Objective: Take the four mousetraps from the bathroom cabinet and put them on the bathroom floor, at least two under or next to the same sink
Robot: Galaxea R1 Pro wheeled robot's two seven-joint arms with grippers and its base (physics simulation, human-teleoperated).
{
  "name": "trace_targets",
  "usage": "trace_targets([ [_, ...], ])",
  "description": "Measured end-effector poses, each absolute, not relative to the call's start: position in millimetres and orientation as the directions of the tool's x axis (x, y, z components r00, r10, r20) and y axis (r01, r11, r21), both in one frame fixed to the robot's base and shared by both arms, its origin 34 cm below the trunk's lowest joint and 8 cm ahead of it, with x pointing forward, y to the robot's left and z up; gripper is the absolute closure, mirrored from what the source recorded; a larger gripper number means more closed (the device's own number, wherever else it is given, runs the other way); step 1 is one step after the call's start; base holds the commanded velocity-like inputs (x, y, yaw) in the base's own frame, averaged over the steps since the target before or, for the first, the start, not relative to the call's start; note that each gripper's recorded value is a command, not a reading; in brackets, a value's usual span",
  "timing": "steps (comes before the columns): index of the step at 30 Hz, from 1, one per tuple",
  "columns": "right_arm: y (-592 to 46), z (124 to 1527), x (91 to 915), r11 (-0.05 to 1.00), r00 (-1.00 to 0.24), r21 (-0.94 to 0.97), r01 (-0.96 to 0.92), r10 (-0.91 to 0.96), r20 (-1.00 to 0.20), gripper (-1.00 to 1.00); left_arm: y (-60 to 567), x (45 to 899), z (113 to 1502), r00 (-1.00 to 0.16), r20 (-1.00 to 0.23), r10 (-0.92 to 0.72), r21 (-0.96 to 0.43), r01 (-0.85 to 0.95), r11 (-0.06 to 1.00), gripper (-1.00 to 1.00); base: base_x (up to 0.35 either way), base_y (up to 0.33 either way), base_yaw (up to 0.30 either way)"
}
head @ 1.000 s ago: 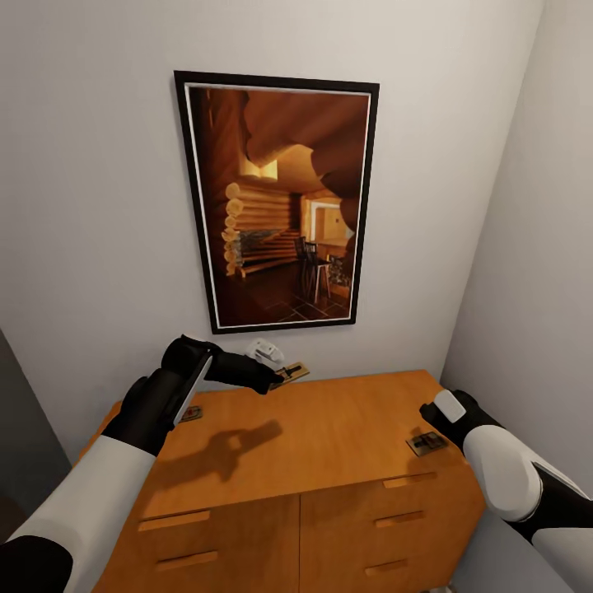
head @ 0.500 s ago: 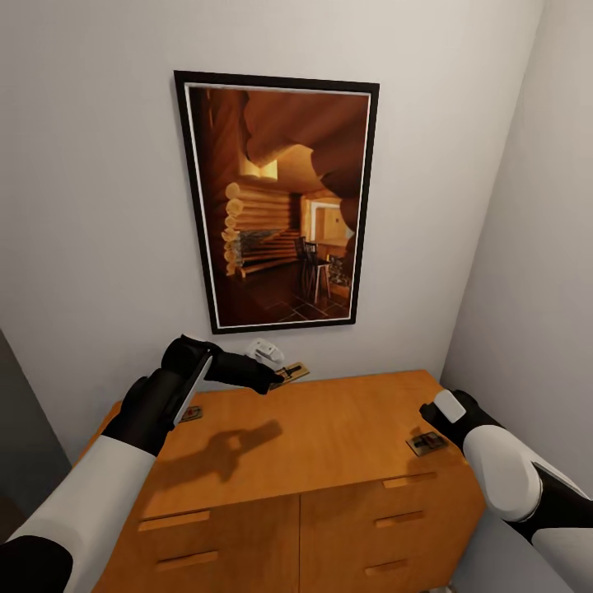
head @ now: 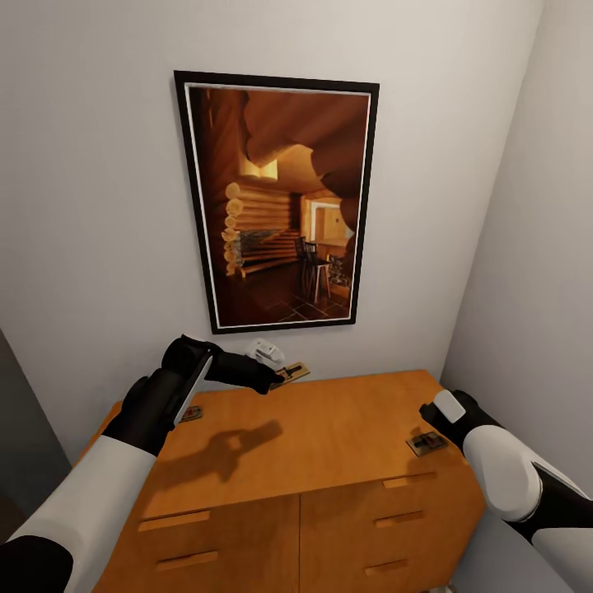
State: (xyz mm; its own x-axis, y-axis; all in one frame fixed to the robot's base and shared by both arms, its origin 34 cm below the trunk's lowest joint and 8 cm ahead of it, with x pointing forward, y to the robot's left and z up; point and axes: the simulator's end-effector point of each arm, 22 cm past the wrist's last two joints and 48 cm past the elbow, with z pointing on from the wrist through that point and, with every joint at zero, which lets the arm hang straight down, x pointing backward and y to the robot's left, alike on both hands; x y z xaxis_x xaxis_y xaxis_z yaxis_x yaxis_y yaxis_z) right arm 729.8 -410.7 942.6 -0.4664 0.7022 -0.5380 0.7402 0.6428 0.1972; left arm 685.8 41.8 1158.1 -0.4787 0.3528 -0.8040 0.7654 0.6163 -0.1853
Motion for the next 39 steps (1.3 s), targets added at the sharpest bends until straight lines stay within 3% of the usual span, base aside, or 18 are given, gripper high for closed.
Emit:
trace_targets([
  [26,-407.2,937.8,727.1,0.646,-0.477,0.192,0.739,0.702,-0.528,-1.0,42.1,685.6,1158.2,-0.478,-0.804,0.353,-0.185,0.766,0.616,1.0,-0.001,0.0,0.0],
  [39,-407.3,937.9,727.2,0.647,-0.477,0.191,0.739,0.702,-0.529,-1.0,41.1,685.9,1158.7,-0.473,-0.807,0.353,-0.182,0.768,0.613,1.0,-0.104,0.0,0.0],
])
